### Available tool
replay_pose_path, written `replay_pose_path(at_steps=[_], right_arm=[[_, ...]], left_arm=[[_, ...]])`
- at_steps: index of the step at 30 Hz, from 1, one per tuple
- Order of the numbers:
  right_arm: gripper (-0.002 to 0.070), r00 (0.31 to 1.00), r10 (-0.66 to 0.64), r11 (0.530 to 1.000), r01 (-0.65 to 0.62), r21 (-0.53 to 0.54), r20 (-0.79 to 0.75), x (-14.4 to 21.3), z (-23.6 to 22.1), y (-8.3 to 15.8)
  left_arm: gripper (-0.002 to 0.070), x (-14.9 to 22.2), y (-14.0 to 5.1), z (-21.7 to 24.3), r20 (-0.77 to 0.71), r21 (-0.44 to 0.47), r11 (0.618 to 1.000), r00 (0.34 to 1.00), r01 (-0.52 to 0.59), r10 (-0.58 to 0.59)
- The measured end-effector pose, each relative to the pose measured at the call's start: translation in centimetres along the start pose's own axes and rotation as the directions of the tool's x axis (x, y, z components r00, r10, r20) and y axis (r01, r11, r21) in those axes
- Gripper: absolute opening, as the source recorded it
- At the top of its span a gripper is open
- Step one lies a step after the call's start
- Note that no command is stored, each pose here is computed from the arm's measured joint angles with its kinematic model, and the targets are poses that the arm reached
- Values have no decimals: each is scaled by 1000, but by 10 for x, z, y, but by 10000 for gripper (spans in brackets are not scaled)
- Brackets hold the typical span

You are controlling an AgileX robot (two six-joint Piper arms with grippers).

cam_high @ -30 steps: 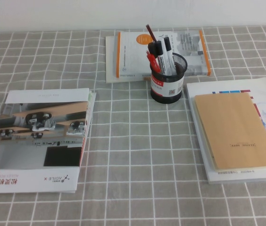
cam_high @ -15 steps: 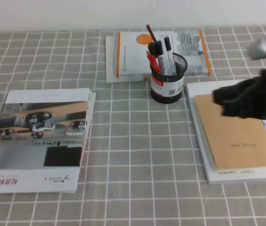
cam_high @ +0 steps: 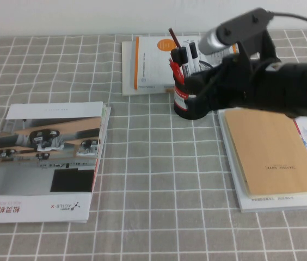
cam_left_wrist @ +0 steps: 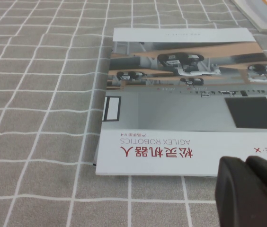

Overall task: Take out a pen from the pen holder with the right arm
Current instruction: 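Take a marker out of the pen holder and lay it on the table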

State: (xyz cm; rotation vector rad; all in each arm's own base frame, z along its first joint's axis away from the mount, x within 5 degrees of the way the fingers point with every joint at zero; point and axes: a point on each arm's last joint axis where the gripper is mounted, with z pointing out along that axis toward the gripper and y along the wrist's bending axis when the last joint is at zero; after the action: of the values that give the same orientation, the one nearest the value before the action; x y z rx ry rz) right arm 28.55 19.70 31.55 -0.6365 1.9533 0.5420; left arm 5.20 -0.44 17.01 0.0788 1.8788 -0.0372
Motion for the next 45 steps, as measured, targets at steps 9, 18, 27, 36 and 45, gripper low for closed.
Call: replay_pose_path(at_steps=[9,18,27,36,45], right_arm=[[325,977,-203,979,204,-14,60,-39,33,-1],[402,937,-347,933,341,117,42,-37,91,-27],[404,962,-267,951,253,177,58,-31,127,-51],[405,958,-262,946,232,225,114,-45,144,-68],[405,960,-260,948,233,219,107,-39,168,-73]], left_arm=[[-3,0,0,0,0,0,1000,1000,0,0],[-3,0,0,0,0,0,1000,1000,0,0],[-3,0,0,0,0,0,1000,1000,0,0],[-3,0,0,0,0,0,1000,1000,0,0],[-3,0,0,0,0,0,1000,1000,0,0]])
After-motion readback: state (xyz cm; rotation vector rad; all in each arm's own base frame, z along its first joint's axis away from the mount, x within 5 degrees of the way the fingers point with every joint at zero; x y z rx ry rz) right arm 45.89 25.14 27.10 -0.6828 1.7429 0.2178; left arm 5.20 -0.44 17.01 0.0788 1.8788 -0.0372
